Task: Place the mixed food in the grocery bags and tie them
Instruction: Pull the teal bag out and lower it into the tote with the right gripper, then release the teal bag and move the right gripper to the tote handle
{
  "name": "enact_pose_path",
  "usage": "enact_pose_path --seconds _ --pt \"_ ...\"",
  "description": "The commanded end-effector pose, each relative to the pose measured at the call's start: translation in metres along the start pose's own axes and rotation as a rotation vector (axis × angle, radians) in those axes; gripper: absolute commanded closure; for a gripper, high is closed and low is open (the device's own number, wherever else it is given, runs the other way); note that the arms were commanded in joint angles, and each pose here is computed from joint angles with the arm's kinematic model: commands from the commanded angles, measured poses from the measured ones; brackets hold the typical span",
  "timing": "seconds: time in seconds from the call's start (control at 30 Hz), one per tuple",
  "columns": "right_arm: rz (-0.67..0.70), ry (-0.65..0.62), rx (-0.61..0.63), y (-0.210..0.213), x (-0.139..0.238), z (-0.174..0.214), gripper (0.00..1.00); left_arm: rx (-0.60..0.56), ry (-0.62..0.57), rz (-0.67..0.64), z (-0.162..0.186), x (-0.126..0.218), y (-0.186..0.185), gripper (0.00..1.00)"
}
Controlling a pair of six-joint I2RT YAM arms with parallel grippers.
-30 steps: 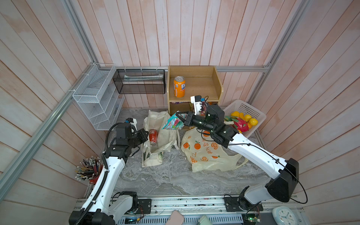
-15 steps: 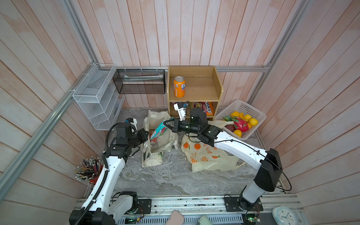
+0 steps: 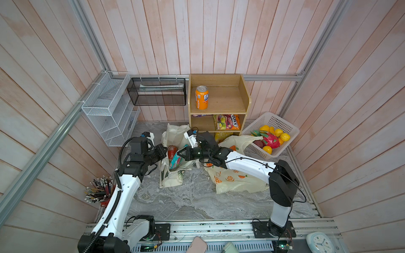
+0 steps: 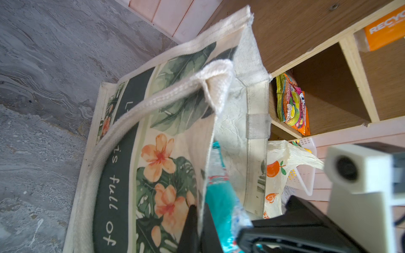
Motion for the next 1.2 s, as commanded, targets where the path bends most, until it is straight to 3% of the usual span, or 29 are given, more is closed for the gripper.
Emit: enact_pose_path --seconds 0.0,0.17,0.3,0.43,0.6,0.77,0.97,1.17 --pt "-0.015 0.031 0.013 -0.001 -0.017 0.009 1.00 -0.029 -0.041 0.024 -0.016 0.005 -0.008 1.00" --pt "0.011 0.103 -0.017 -0.022 -0.044 0.026 1.00 -0.026 -0.041 0.029 -0.018 0.004 -0.009 1.00" --pt "0.018 0.135 -0.008 -0.023 -0.044 0.031 0.52 -0.026 -0.046 0.029 -0.020 0.004 -0.010 1.00" --pt "-0.001 0.119 0.039 -0.002 -0.020 0.020 0.39 -0.030 -0.049 0.027 -0.022 0.006 -0.011 1.00" --pt "-0.022 0.063 0.079 0.024 0.024 0.004 0.37 -0.030 -0.052 0.030 -0.022 0.006 -0.011 1.00" --pt "0.059 -0.074 0.112 0.029 0.072 -0.016 0.37 -0.032 -0.052 0.030 -0.023 0.006 -0.011 1.00" --pt "0.215 -0.212 -0.039 -0.041 0.118 -0.041 0.34 -0.032 -0.053 0.029 -0.023 0.007 -0.011 1.00" --pt "0.268 -0.193 -0.066 -0.074 0.110 -0.042 0.32 -0.032 -0.051 0.024 -0.022 0.007 -0.010 1.00"
Point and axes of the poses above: each gripper's point midway between its finger pads, its own x axis back along the fingers, its own y axis along the line the jaws close on, z = x × y, the point moved 3 cm from there along x, back along the fingers, and after that the axes turned 11 degrees about -x, right-handed, at the moved point
